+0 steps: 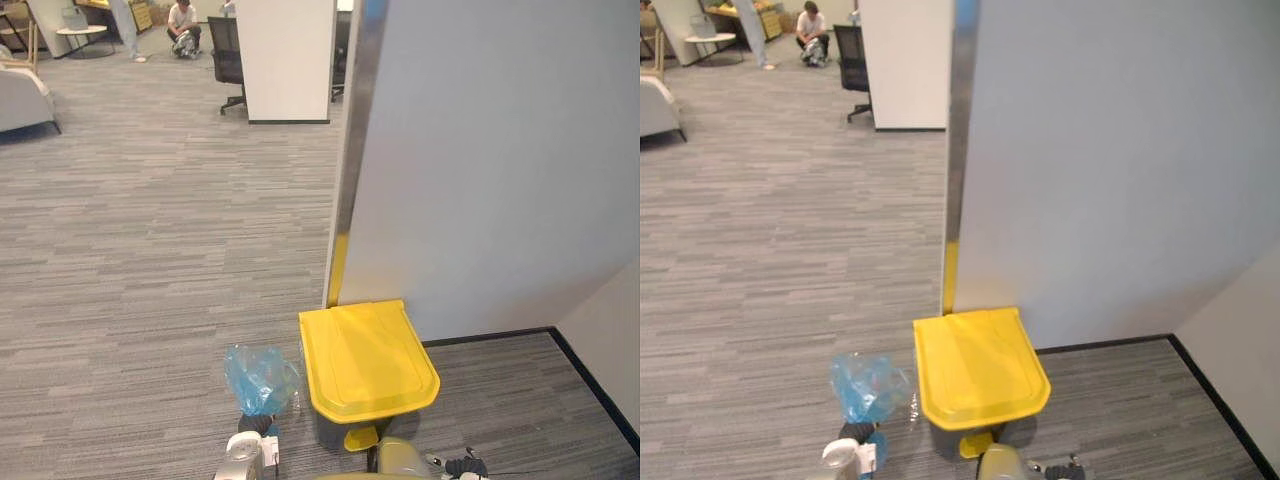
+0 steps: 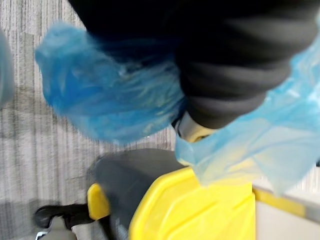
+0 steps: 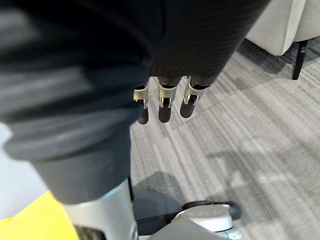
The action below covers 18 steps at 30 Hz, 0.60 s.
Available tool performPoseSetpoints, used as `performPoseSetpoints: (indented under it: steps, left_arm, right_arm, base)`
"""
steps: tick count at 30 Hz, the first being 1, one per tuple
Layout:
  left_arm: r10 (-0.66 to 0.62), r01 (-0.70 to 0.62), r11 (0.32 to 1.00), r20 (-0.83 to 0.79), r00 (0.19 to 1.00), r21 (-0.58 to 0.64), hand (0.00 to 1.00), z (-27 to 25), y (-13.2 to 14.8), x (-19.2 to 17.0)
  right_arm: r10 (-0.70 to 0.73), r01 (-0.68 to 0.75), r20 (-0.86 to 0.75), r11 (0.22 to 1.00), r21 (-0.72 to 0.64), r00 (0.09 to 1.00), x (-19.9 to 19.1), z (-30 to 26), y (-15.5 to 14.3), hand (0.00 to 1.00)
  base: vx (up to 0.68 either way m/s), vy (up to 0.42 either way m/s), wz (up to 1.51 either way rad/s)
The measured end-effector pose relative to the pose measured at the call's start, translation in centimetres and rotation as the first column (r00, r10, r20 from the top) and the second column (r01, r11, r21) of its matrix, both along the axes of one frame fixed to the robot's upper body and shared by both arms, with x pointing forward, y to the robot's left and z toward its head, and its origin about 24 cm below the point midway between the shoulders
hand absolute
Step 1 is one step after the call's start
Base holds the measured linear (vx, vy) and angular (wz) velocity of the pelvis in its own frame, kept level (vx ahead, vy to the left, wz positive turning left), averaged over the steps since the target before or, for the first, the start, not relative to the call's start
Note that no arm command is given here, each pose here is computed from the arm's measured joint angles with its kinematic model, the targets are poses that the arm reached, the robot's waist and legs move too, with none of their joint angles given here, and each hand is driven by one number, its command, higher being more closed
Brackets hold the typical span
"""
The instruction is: Gather rubbish on tea table into small bin, then transfer packed bag to large trash can.
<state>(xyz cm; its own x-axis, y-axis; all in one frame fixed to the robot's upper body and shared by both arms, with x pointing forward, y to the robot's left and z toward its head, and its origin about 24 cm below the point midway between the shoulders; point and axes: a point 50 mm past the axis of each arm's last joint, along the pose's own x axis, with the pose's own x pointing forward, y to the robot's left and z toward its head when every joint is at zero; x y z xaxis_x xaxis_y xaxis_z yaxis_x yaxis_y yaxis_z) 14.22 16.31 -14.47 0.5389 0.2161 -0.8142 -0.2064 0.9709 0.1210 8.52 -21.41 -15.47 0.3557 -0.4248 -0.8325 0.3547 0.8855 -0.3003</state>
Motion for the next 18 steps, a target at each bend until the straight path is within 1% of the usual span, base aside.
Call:
performPoseSetpoints:
  steps: [1,5,6,7,9,11,14,16,18]
  left_arm:
    - [0.001,-0.001,1.0,-0.01,1.0,0.001,1.0,-0.1,0.1,-0.4]
    - [0.023,-0.023,1.0,-0.005,1.0,-0.016,1.0,-0.1,0.0,-0.5]
    - [0.027,-0.028,0.999,-0.01,1.0,-0.039,1.0,-0.1,-0.8,-0.6]
    - [0.03,-0.03,0.999,-0.005,1.0,-0.045,1.0,-0.1,-1.0,-0.5]
    - [0.037,-0.037,0.998,0.012,0.999,-0.046,1.0,0.1,-0.8,0.0]
    - [0.026,-0.025,0.998,0.018,1.0,-0.05,1.0,0.2,-1.0,0.5]
    - [0.035,-0.035,0.998,0.005,0.999,-0.046,1.0,0.0,-0.6,0.1]
    - [0.031,-0.03,0.999,0.023,0.999,-0.033,1.0,0.3,-0.1,0.8]
    - [0.033,-0.032,0.999,0.01,0.999,-0.037,1.0,0.1,-0.2,0.2]
  right_arm:
    - [-0.004,0.004,-0.014,1.0,0.008,1.0,-0.6,-0.2,0.3,0.0]
    - [0.007,-0.006,-0.029,1.0,0.016,1.0,-1.0,-0.3,0.4,0.0]
    - [0.012,-0.012,-0.037,1.0,-0.009,0.999,-1.2,-0.2,-0.5,0.0]
    - [0.016,-0.017,-0.035,1.0,-0.016,0.999,-1.0,-0.1,-0.7,0.0]
    - [0.045,-0.045,-0.007,0.999,-0.01,0.999,1.0,0.0,-0.3,0.0]
    - [0.052,-0.052,0.013,0.999,-0.008,0.999,1.9,0.1,-0.2,0.0]
    - [0.044,-0.044,0.009,0.999,-0.01,0.999,1.9,0.1,-0.1,0.0]
    - [0.039,-0.039,0.004,0.999,-0.002,0.999,1.6,0.0,0.2,0.0]
    - [0.02,-0.02,0.004,1.0,-0.009,1.0,1.3,0.0,-0.3,0.0]
  base:
    - [-0.24,-0.19,0.05]
    - [-0.16,-0.263,-0.18]
    - [-0.15,-0.186,-0.5]
    - [-0.23,-0.112,-0.63]
    - [-0.31,-0.119,-0.28]
    - [-0.34,-0.149,0.37]
    - [-0.28,-0.046,0.54]
    - [-0.21,0.0,0.32]
    - [-0.14,0.112,0.11]
